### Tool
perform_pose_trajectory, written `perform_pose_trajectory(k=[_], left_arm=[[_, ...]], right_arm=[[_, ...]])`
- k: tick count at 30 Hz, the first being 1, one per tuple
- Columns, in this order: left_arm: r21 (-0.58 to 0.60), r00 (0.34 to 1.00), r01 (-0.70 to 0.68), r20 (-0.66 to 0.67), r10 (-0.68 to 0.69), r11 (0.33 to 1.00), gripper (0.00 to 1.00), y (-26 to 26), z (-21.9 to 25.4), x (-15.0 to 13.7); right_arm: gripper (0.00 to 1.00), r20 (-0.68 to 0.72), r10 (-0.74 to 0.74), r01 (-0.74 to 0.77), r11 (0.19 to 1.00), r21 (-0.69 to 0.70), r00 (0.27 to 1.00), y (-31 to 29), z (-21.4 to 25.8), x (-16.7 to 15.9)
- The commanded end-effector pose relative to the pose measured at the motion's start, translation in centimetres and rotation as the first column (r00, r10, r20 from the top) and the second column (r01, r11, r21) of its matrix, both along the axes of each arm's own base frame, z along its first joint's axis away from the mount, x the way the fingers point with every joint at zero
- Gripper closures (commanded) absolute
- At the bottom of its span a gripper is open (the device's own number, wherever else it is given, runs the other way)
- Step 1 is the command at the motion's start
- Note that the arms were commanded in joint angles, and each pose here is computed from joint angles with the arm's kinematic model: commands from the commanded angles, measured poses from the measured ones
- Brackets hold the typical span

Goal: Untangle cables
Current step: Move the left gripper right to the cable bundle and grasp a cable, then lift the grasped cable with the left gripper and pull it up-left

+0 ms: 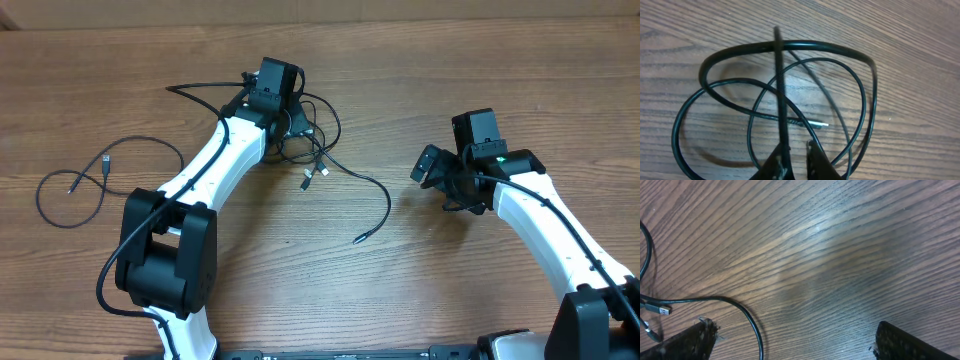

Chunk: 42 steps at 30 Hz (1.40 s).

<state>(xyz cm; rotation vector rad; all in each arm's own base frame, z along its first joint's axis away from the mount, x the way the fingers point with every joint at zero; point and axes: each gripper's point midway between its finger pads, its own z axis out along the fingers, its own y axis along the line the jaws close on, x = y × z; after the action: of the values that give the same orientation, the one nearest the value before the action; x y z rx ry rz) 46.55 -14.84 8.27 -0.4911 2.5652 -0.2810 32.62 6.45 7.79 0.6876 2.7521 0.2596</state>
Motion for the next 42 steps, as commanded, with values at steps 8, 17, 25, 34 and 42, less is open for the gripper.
perform_pose_trajectory(k=[8,17,25,34,42], left_arm=[[-0.013,0.968,0.139,0.212,-0.133,0.99,0.96,-0.8,9.7,-0.3],[-0.13,0.856,0.267,0.487,-0.173,0.955,0.96,-2.5,21.9,-2.6],[-0.203,0.775,0.436,0.58,-0.251,0.877,0.96,-4.9,26.4,-5.3],[-0.283,0.85,0.469,0.4,-0.342,0.836,0.96,-6.2,21.1,-6.9],[-0.362,0.882,0.47,0.231,-0.412,0.805,0.96,-6.6,18.0,-10.1]], right_arm=[[0.0,0.001,-0.008,0.008,1.0,-0.005,1.0,-0.2,0.0,0.2],[0.0,0.001,-0.008,0.008,1.0,-0.005,1.0,-0.2,0.0,0.2],[0.0,0.002,-0.008,0.008,1.0,-0.005,1.0,-0.2,0.0,0.2],[0.0,0.002,-0.008,0.008,1.0,-0.005,1.0,-0.2,0.0,0.2],[0.0,0.001,-0.008,0.008,1.0,-0.005,1.0,-0.2,0.0,0.2]])
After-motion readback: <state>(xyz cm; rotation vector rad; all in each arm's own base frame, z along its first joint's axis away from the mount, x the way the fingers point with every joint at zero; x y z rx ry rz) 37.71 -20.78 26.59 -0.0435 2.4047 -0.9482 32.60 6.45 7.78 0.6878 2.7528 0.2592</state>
